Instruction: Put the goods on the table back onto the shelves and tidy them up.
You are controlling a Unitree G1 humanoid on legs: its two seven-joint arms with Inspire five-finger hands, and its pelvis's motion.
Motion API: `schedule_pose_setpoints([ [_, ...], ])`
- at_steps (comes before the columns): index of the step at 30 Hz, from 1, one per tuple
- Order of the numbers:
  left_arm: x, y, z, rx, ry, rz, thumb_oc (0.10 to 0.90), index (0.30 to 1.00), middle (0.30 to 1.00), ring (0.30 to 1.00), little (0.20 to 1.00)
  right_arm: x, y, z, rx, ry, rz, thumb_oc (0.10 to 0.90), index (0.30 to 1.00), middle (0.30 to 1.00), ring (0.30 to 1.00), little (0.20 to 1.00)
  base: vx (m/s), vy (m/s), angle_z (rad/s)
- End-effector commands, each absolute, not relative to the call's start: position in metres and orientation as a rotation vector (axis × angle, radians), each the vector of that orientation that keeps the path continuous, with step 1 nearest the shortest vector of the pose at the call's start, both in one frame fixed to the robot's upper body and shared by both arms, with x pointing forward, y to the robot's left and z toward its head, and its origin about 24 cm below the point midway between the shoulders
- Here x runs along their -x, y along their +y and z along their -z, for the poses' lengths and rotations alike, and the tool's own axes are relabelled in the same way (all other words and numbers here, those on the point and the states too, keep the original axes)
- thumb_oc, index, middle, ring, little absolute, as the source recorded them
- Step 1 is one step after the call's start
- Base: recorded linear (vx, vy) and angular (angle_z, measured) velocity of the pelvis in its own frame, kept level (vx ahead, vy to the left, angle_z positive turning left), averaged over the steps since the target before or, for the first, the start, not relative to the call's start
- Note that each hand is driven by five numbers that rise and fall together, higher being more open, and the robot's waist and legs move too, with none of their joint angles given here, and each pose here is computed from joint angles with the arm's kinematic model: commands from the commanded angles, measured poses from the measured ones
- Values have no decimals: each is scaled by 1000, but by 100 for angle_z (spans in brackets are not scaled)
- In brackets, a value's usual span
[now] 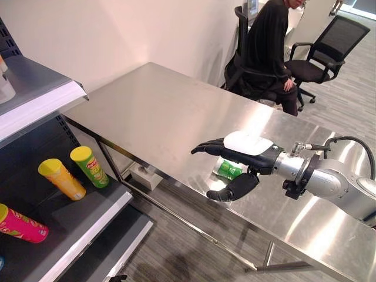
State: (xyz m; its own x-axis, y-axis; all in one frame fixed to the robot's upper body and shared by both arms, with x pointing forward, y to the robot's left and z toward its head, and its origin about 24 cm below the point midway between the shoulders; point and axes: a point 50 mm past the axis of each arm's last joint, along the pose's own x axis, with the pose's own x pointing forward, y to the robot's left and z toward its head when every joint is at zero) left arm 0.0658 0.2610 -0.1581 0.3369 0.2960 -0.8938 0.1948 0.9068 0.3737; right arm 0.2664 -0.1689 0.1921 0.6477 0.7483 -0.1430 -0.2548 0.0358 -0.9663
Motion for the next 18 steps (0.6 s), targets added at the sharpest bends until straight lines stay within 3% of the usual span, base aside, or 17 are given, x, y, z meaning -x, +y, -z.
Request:
schedule_pose_setpoints([
  [1, -48, 245, 166, -434, 1306, 6, 800, 900, 900, 900, 900, -269, -169, -208, 1281, -545, -744, 800, 900, 900, 900, 900, 11, -6, 9],
  [18, -50, 247, 165, -432, 1299, 2, 800, 900, 900, 900, 900, -276, -190, -180, 1257, -409, -669, 800, 900, 900, 900, 900, 10, -5, 3],
])
